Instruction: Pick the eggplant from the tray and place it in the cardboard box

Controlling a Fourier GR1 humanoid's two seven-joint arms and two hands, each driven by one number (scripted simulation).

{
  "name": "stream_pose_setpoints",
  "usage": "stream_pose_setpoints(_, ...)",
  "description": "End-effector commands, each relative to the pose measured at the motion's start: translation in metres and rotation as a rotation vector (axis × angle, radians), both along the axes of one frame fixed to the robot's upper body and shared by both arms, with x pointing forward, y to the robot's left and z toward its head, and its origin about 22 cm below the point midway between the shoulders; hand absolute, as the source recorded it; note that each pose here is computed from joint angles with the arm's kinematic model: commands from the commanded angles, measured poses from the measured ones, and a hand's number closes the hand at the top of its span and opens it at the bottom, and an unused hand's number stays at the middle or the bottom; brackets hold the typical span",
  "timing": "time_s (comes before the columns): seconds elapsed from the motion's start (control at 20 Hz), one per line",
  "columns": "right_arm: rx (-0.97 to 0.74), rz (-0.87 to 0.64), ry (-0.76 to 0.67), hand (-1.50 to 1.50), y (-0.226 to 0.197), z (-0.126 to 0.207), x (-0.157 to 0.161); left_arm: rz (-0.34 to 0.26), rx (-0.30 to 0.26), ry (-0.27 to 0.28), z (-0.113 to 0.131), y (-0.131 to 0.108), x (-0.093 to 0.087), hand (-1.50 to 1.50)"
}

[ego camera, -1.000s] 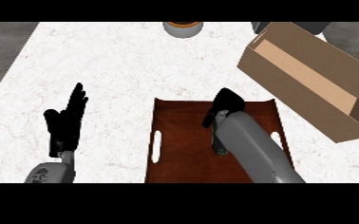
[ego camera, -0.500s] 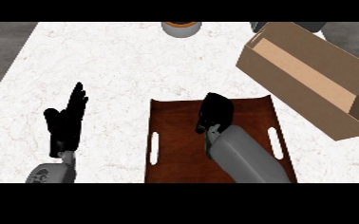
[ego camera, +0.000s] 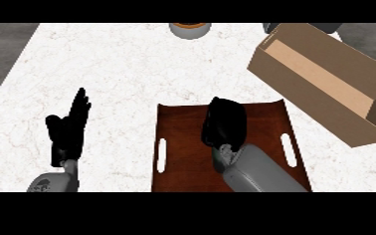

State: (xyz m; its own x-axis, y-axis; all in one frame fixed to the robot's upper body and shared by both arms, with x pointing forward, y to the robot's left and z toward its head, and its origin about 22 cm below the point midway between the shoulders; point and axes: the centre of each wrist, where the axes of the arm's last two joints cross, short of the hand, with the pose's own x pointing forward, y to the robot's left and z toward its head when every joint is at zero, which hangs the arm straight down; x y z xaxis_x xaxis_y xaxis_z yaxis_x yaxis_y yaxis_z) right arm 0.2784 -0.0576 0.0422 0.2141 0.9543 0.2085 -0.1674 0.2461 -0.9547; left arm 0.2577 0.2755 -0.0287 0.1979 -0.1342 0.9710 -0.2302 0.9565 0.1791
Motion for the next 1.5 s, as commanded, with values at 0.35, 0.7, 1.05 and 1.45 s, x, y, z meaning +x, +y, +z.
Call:
stream_pose_setpoints(0.35, 0.044, -0.092, -0.327, 1.5, -0.006, 0.131, -0.042, 0.019, -0.001, 0.004, -0.009, 0.02, -0.001, 0.0)
stream_pose_setpoints(0.7, -0.038, -0.159, -0.375, 1.5, -0.054, 0.161, -0.044, 0.006, -0.002, 0.001, -0.011, 0.01, -0.01, 0.0)
stream_pose_setpoints(1.05, -0.025, -0.225, -0.474, 1.5, -0.091, 0.203, -0.007, -0.013, -0.005, -0.007, 0.005, 0.008, 0.0, 0.0)
stream_pose_setpoints(1.45, 0.055, -0.253, -0.49, 1.5, -0.165, 0.159, 0.06, -0.017, 0.009, -0.007, 0.008, 0.005, 0.014, 0.0)
